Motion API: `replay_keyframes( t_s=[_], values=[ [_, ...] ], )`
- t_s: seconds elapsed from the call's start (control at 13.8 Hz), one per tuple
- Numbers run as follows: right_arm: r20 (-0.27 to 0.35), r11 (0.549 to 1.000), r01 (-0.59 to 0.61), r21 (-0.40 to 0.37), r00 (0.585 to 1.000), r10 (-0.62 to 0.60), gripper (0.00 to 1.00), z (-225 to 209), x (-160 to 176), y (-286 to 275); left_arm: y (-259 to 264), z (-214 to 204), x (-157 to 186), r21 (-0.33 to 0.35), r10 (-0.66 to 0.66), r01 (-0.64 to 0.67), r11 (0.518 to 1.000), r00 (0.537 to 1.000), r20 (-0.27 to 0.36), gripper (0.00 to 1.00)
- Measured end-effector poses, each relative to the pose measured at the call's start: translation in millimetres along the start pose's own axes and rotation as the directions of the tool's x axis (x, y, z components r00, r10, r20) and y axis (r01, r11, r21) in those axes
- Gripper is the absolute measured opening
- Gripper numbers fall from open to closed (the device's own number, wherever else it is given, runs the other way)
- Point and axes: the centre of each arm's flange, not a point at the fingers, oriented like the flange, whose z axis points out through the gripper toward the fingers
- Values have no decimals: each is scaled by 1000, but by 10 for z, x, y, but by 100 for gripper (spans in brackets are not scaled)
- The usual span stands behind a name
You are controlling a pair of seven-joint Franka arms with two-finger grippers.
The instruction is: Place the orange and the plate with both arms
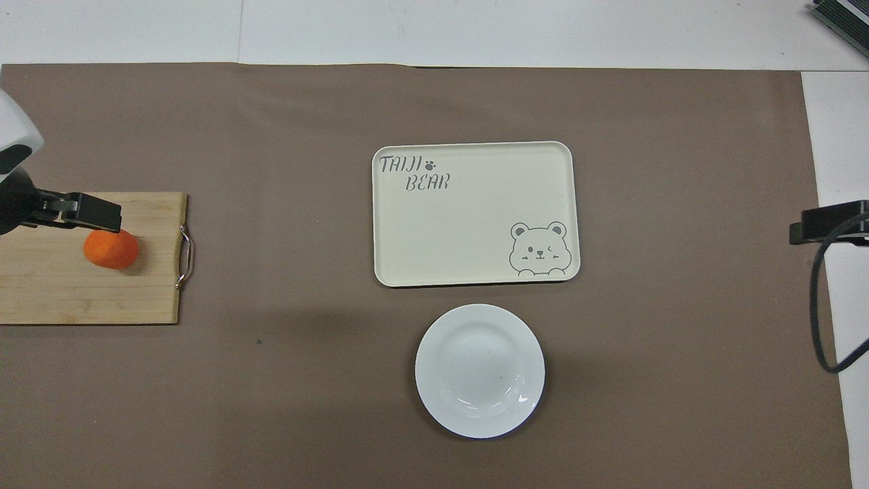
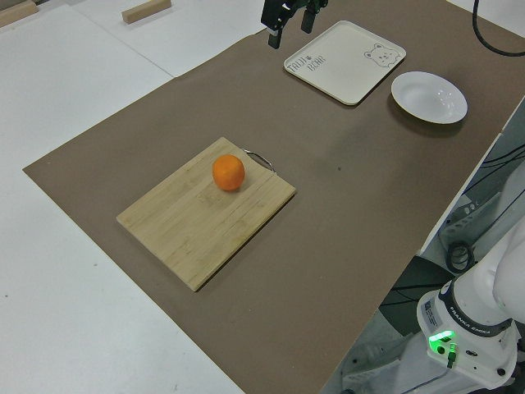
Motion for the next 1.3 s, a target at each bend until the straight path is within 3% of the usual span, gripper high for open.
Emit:
replay_keyframes(
  t_s=[1.3],
  values=[
    [0, 1000, 0, 0, 1000, 0, 100, -1, 0, 0, 10, 17, -15, -55, -10, 11, 998, 1000, 13, 100]
  ],
)
